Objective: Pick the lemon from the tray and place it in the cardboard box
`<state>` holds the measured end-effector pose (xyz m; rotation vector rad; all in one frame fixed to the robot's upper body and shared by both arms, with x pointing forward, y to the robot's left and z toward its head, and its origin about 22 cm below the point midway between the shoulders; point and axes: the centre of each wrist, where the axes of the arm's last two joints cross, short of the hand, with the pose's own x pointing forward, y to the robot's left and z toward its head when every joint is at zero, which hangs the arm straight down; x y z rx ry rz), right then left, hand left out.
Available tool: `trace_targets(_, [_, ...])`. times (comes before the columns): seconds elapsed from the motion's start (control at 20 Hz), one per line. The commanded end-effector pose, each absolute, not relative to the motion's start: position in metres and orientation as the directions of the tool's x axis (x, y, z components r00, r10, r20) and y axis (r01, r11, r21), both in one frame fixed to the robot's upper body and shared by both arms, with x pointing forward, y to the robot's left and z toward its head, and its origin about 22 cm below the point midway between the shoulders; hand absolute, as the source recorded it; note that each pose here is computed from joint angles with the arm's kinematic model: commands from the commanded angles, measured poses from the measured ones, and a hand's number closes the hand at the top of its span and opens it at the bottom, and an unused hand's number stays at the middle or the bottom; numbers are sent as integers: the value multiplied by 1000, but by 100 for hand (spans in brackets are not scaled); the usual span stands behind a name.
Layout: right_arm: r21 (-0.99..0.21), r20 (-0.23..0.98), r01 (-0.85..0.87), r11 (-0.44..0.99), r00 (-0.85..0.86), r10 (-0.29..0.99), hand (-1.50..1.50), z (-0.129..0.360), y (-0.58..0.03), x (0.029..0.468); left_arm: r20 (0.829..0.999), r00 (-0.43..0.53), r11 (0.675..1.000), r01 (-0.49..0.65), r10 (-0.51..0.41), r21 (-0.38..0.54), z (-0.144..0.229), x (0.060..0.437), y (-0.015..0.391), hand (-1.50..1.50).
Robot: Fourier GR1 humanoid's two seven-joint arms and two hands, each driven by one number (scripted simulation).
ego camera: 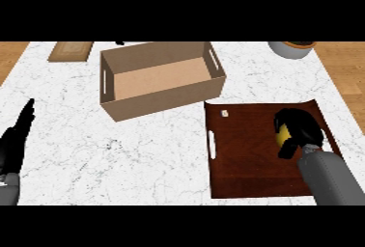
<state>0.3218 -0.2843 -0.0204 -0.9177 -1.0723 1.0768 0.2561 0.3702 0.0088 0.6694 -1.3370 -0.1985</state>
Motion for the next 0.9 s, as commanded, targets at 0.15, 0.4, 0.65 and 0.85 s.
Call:
trace_targets(0.15, [-972, 230, 47, 229, 366, 902, 150, 13, -192, 316, 828, 251, 790, -257, -502, 557, 15, 257, 375, 0])
trace_targets(0.4, [-933, 269, 314, 176, 284, 920, 150, 84, -132, 301, 837, 237, 806, -236, -493, 542, 17, 259, 375, 0])
trace_targets(0.65, [-915, 226, 378, 140, 194, 955, 150, 118, -90, 289, 838, 226, 812, -221, -497, 541, 4, 255, 353, 0])
trace_targets(0.85, [-911, 293, 336, 238, 123, 948, 150, 150, -56, 296, 844, 209, 820, -212, -494, 532, 14, 266, 340, 0])
